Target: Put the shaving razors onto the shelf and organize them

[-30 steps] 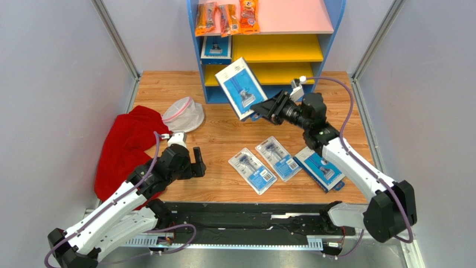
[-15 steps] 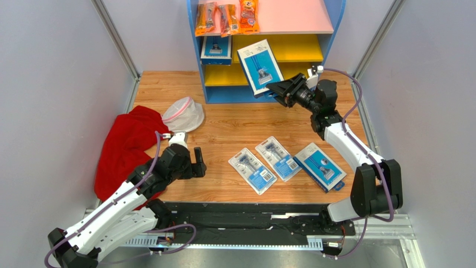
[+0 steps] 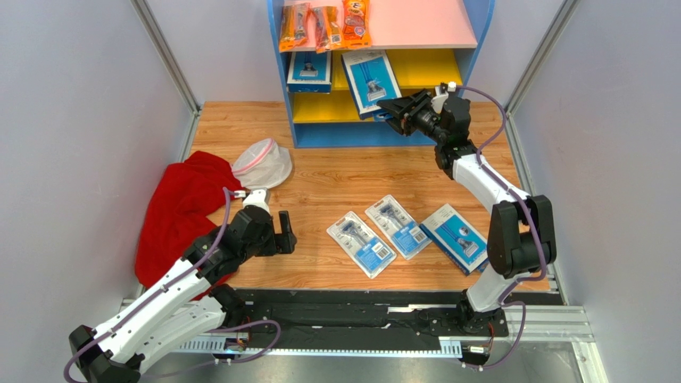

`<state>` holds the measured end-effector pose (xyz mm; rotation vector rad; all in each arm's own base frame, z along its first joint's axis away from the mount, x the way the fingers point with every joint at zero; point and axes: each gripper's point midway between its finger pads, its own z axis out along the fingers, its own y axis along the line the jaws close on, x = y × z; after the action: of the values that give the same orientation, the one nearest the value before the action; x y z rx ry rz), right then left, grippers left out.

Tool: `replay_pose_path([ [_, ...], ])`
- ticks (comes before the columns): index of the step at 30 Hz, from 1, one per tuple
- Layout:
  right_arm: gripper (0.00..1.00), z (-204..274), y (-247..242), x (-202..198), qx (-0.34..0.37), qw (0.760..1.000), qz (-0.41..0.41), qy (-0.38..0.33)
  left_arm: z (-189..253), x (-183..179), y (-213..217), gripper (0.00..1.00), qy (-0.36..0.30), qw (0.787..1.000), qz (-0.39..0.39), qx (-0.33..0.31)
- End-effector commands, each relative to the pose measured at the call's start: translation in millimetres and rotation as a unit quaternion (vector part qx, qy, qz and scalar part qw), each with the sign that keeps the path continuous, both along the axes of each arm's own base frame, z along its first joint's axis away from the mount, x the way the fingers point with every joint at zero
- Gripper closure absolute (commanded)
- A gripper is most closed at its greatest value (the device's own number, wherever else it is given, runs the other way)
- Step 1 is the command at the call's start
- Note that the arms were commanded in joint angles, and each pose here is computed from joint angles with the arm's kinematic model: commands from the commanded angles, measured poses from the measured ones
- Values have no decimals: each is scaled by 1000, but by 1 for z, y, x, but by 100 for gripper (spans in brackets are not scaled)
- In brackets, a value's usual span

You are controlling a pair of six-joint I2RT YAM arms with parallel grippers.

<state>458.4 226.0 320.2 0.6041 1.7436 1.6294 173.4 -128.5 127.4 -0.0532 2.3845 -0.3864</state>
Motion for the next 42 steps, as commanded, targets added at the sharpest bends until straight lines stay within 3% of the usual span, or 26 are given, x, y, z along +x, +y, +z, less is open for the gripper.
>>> replay_pose_path([
  [1, 100, 48, -1, 21, 30, 997, -32, -55, 2, 3, -5, 4, -10, 1000, -9, -9],
  [6, 100, 59, 16, 38, 22, 997, -42, -57, 0, 1, -7, 4, -8, 1000, -12, -15],
  [16, 100, 38, 48, 70, 16, 997, -68, -20, 2, -3, -10, 5, -9, 999, -12, -38],
  [29, 100, 65, 46, 83, 47, 993, -103, -44, 0, -6, -12, 5, -5, 999, -18, -46],
  [42, 94, 48, 71, 98, 15, 992, -129, -9, 1, -7, -15, 6, -6, 998, -22, -55],
])
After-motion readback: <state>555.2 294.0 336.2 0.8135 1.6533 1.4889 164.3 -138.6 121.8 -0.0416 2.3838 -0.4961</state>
